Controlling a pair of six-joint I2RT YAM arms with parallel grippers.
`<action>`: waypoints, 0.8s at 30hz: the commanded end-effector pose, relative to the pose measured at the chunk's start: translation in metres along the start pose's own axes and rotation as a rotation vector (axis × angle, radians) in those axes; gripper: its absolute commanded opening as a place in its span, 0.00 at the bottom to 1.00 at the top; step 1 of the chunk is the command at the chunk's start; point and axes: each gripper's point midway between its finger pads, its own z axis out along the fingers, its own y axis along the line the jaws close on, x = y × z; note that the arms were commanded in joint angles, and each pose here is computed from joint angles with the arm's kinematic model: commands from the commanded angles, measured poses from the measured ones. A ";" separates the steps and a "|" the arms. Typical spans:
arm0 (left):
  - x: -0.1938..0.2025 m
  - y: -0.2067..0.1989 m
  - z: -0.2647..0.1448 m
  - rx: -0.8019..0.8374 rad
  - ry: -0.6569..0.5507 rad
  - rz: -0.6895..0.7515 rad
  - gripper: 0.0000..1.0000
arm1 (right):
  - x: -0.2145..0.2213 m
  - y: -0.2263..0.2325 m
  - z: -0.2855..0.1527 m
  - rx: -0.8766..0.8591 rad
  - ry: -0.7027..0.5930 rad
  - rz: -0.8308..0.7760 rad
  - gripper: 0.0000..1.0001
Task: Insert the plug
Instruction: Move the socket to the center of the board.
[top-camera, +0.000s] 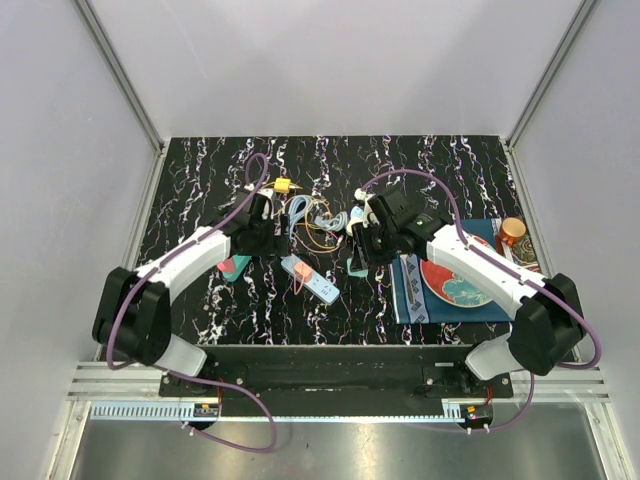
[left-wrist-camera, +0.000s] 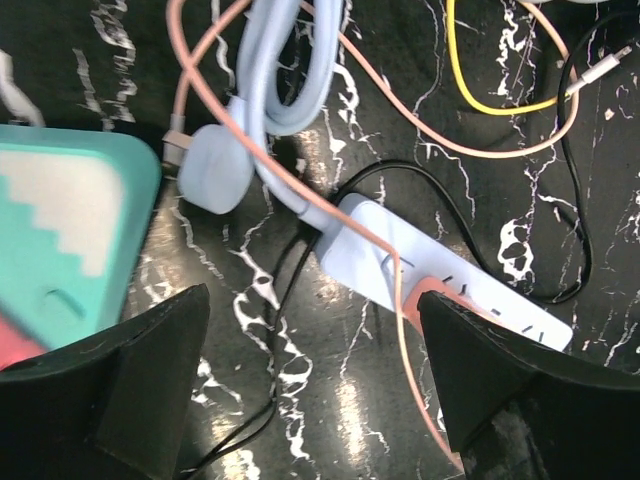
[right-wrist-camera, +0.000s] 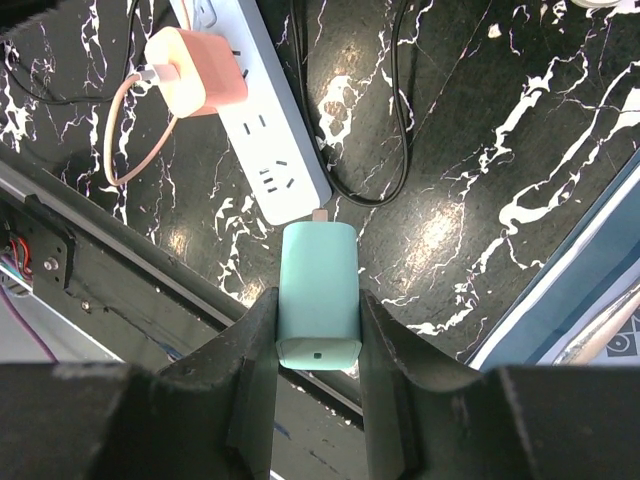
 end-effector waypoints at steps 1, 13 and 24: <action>-0.016 -0.029 0.013 0.113 -0.011 -0.092 0.88 | -0.016 -0.001 -0.007 -0.004 -0.087 -0.045 0.00; 0.019 -0.080 0.043 0.317 0.117 -0.201 0.88 | -0.013 -0.001 -0.004 -0.011 -0.076 -0.057 0.00; 0.042 -0.134 0.025 0.471 0.163 -0.309 0.88 | -0.004 0.009 -0.006 -0.059 -0.034 -0.004 0.00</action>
